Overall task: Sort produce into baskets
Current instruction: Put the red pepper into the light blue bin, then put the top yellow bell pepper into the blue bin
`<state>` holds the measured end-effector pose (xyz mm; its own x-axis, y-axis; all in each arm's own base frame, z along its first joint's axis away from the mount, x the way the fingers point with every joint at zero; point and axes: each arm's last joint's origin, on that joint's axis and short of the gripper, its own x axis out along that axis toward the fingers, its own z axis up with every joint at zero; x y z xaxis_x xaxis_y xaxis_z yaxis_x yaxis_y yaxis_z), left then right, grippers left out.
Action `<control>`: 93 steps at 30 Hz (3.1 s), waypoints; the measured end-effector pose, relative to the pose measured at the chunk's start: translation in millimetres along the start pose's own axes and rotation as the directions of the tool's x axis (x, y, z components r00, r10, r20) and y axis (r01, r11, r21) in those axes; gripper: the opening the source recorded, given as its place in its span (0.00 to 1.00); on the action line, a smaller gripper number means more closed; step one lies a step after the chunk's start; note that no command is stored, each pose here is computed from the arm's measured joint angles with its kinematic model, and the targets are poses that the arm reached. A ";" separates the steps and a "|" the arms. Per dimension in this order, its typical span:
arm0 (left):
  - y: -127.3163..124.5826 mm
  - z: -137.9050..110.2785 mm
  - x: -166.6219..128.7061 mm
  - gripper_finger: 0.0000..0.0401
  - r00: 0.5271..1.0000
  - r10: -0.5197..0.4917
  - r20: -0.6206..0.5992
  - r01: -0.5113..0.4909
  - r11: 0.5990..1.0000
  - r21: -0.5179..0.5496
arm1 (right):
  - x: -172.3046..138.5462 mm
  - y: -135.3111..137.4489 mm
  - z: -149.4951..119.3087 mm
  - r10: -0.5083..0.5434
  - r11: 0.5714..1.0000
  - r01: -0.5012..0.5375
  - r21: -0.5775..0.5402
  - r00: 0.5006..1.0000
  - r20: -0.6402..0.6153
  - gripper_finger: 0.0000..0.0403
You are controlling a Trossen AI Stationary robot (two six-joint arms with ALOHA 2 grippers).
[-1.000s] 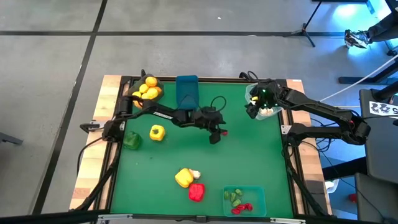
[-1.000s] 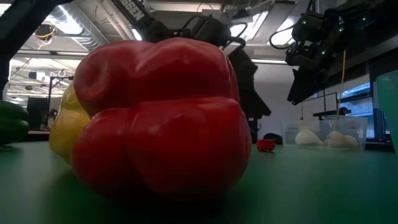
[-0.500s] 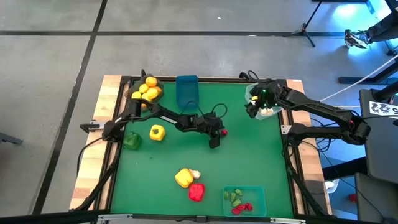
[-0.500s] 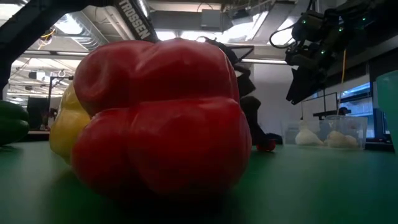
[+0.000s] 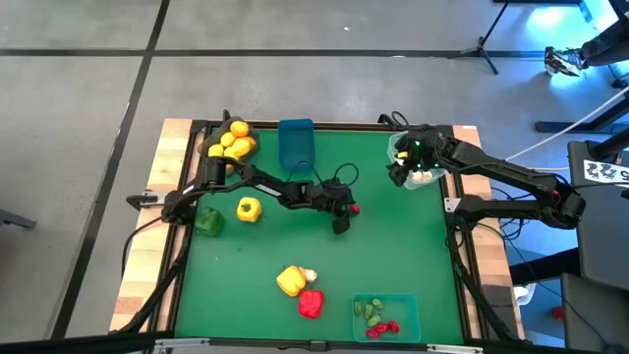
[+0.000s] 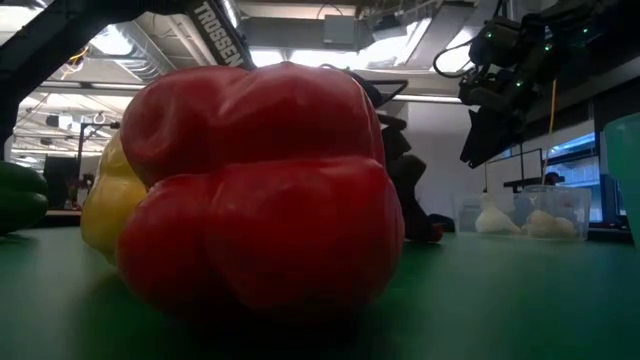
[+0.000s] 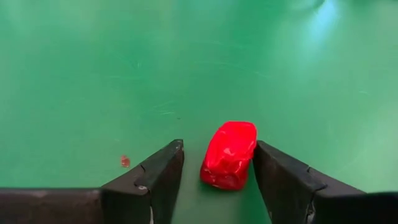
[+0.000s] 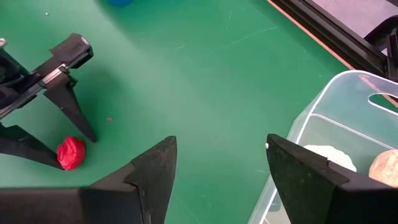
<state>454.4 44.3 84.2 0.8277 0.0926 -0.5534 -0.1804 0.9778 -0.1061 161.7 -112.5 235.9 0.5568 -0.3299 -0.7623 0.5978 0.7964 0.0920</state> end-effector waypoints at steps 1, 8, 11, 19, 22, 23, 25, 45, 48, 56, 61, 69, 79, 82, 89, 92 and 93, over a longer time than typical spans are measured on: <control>-0.3 0.1 0.0 0.46 1.000 0.000 0.000 0.000 1.000 -0.011 | 0.0 -0.1 0.0 0.000 1.000 0.000 0.000 1.000 0.000 0.60; -1.1 -0.2 0.0 0.33 1.000 0.006 0.000 -0.006 1.000 -0.028 | 0.0 0.0 0.1 0.000 1.000 0.000 0.000 1.000 0.001 0.60; -1.4 0.3 0.0 0.30 1.000 0.004 0.005 -0.004 0.998 -0.069 | 0.0 -0.1 0.1 0.000 1.000 0.000 0.000 1.000 0.001 0.60; -12.3 34.9 -24.2 0.29 0.992 -0.077 0.100 0.089 0.988 -0.122 | 0.0 0.0 0.5 0.000 1.000 0.000 0.000 1.000 0.005 0.60; -22.5 56.4 -41.7 0.29 0.979 -0.117 0.167 0.136 0.985 -0.107 | 0.0 -0.1 0.4 0.000 1.000 0.000 0.000 1.000 0.004 0.60; -29.0 62.1 -47.3 0.29 0.973 -0.135 0.189 0.156 0.983 -0.098 | 0.0 0.0 0.3 0.000 1.000 0.000 0.000 1.000 0.004 0.60; -44.9 75.3 -60.0 0.29 0.949 -0.182 0.259 0.210 0.974 -0.087 | 0.0 0.0 0.4 0.000 1.000 0.000 0.000 1.000 0.004 0.60; -201.2 131.1 -126.4 0.29 0.849 -0.267 0.456 0.256 0.963 0.088 | 0.0 0.2 2.4 0.002 1.000 -0.002 0.018 1.000 0.025 0.60; -210.6 134.5 -126.3 0.29 0.838 -0.271 0.473 0.260 0.961 0.089 | 0.0 0.1 2.5 0.001 1.000 -0.002 0.018 1.000 0.026 0.60; -242.6 124.8 -107.6 0.29 0.832 -0.310 0.461 0.304 0.948 0.090 | 0.0 0.2 1.7 0.004 1.000 -0.004 0.018 1.000 0.018 0.60; -259.2 101.2 -85.2 0.29 0.853 -0.328 0.405 0.322 0.943 0.086 | 0.0 0.2 1.6 0.005 1.000 -0.005 0.018 1.000 0.018 0.60; -273.8 62.8 -57.9 0.29 0.883 -0.340 0.325 0.345 0.938 0.043 | -0.1 0.2 1.7 0.005 1.000 -0.005 0.018 1.000 0.018 0.60; -276.5 34.0 -47.9 0.35 0.932 -0.343 0.119 0.342 0.939 0.027 | 0.0 0.2 1.6 0.005 1.000 -0.005 0.017 1.000 0.017 0.60; -274.6 37.8 -47.9 0.43 0.928 -0.345 0.139 0.345 0.938 0.022 | 0.0 0.3 1.6 0.006 1.000 -0.006 0.017 1.000 0.018 0.60; -263.7 48.7 -45.9 0.57 0.928 -0.330 0.170 0.354 0.926 -0.134 | 0.0 0.3 1.6 0.006 1.000 -0.006 0.017 1.000 0.017 0.60; -255.3 64.4 -53.3 0.58 0.928 -0.319 0.193 0.355 0.914 -0.195 | 0.0 0.2 1.6 0.006 1.000 -0.006 0.017 1.000 0.017 0.60; -252.6 71.7 -57.6 0.58 0.925 -0.318 0.208 0.357 0.914 -0.194 | 0.0 0.2 1.7 0.005 1.000 -0.006 0.017 1.000 0.018 0.60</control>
<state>490.4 -194.6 202.0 0.9335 -0.1862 -0.3065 0.0282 0.8902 -0.4548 162.8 -113.2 237.0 0.5701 -0.3344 -0.7504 0.6042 0.7896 0.1071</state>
